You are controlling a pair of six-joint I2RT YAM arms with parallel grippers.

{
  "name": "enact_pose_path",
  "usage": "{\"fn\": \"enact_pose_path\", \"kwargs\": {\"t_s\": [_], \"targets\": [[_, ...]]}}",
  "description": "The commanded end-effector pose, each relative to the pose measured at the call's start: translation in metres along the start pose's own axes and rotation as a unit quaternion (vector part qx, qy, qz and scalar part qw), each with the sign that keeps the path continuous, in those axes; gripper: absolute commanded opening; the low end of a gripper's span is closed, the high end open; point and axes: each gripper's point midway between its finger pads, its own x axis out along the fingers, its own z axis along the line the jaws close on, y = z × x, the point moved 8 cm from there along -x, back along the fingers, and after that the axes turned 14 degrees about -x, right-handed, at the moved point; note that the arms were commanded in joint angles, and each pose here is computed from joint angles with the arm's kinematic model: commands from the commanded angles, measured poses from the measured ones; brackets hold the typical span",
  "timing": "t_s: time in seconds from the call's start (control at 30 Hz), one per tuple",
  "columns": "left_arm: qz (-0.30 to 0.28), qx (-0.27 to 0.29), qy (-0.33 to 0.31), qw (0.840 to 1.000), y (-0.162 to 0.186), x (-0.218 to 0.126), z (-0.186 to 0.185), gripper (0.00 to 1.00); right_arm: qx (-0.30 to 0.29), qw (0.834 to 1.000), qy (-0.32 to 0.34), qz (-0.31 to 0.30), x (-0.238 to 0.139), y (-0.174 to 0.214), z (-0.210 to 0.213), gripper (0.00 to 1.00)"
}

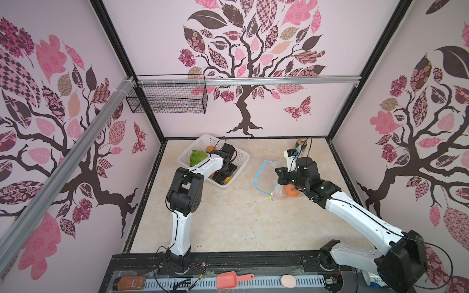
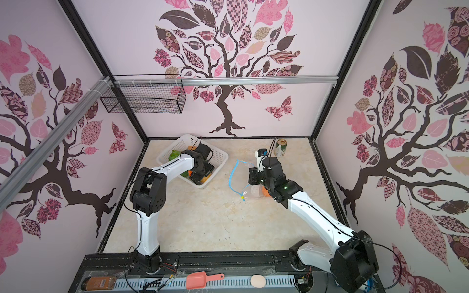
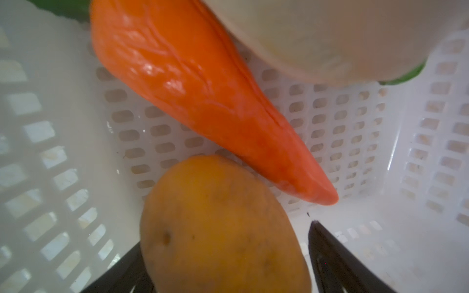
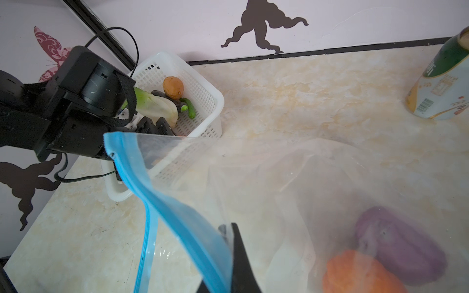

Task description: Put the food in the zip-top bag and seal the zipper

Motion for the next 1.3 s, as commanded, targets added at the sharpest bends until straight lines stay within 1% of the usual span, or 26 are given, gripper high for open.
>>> {"fn": "enact_pose_path", "kwargs": {"t_s": [0.0,0.1,0.2,0.47,0.57,0.73,0.83,0.97,1.1,1.23,1.27], "targets": [[-0.002,0.011,0.010,1.000,0.000,0.001,-0.004,0.83,-0.004,1.000,0.009,-0.007,-0.003,-0.005,-0.002,0.00],[-0.003,0.017,0.019,1.000,0.000,0.000,-0.005,0.73,-0.003,1.000,0.008,-0.008,-0.004,-0.006,-0.002,0.00],[-0.007,0.021,0.029,0.999,-0.001,-0.006,-0.005,0.56,-0.002,1.000,0.008,-0.009,-0.004,-0.006,-0.002,0.00],[-0.031,0.049,0.061,0.996,-0.006,-0.034,-0.004,0.34,0.000,1.000,0.005,-0.011,-0.005,-0.008,-0.001,0.00],[-0.048,0.064,0.083,0.993,-0.009,-0.053,-0.005,0.30,0.000,1.000,0.005,-0.011,-0.005,-0.008,-0.001,0.00],[-0.081,0.108,0.126,0.983,-0.014,-0.088,-0.006,0.30,0.002,1.000,0.002,-0.012,-0.003,-0.009,0.000,0.00],[-0.095,0.152,0.157,0.971,-0.015,-0.110,-0.008,0.31,0.005,1.000,-0.001,-0.011,-0.002,-0.009,0.000,0.00],[-0.092,0.220,0.206,0.949,-0.010,-0.136,-0.007,0.32,0.009,1.000,-0.008,-0.012,-0.001,-0.011,0.002,0.00],[-0.065,0.282,0.275,0.917,0.002,-0.155,0.000,0.32,0.018,1.000,-0.014,-0.009,0.001,-0.010,0.003,0.00],[-0.027,0.327,0.332,0.884,0.018,-0.170,0.011,0.33,0.025,1.000,-0.016,-0.003,0.002,-0.006,0.003,0.00],[-0.012,0.340,0.349,0.873,0.024,-0.174,0.014,0.33,0.026,1.000,-0.016,-0.003,0.002,-0.005,0.003,0.00]]}}
